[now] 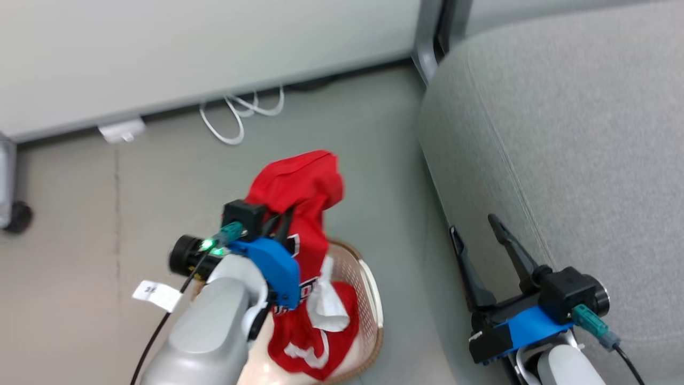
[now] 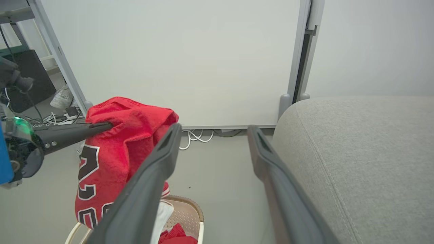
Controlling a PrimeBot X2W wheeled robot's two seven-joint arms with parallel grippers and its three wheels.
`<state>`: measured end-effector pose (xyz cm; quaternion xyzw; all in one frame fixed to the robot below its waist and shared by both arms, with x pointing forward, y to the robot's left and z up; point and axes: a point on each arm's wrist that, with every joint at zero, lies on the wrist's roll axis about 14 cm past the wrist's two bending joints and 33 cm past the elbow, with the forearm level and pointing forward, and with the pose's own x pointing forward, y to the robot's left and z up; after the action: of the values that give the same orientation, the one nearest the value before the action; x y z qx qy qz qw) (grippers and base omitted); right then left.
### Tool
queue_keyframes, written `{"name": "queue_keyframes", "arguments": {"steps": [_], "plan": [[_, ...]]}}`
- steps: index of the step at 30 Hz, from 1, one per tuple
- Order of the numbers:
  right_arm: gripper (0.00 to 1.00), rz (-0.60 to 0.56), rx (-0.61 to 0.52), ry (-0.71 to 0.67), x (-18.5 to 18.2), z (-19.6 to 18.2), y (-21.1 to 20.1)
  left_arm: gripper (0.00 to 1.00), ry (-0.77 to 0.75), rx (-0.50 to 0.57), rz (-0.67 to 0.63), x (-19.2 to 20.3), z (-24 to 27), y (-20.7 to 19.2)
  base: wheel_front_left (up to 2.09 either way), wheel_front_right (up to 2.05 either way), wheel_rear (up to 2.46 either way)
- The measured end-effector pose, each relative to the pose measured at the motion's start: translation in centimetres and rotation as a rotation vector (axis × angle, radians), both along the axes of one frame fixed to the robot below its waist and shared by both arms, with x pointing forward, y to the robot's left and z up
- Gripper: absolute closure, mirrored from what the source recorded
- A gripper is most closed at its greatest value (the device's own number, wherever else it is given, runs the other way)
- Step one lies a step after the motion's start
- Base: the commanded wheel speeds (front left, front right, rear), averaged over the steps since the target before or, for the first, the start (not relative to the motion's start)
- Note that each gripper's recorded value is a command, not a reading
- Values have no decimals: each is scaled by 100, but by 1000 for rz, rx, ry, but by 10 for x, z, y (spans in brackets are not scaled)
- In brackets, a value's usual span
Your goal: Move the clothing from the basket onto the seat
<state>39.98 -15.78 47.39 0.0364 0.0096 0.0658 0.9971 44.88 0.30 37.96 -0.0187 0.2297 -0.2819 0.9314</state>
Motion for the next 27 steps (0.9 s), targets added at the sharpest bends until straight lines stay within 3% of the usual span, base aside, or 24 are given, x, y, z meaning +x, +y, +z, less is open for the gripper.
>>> {"name": "queue_keyframes", "arguments": {"steps": [8, 17, 27], "plan": [[0, 60, 8, -68, -15, 27, 21, 100, -177, -113, -84, -11, 86, -33, 0, 0, 0], [0, 81, 28, -91, -28, 39, 30, 100, -334, -166, -205, -23, 158, -72, 0, 0, 0], [0, 119, 34, -77, -29, 38, 42, 100, -363, -199, -234, -26, 178, -89, 0, 0, 0]]}}
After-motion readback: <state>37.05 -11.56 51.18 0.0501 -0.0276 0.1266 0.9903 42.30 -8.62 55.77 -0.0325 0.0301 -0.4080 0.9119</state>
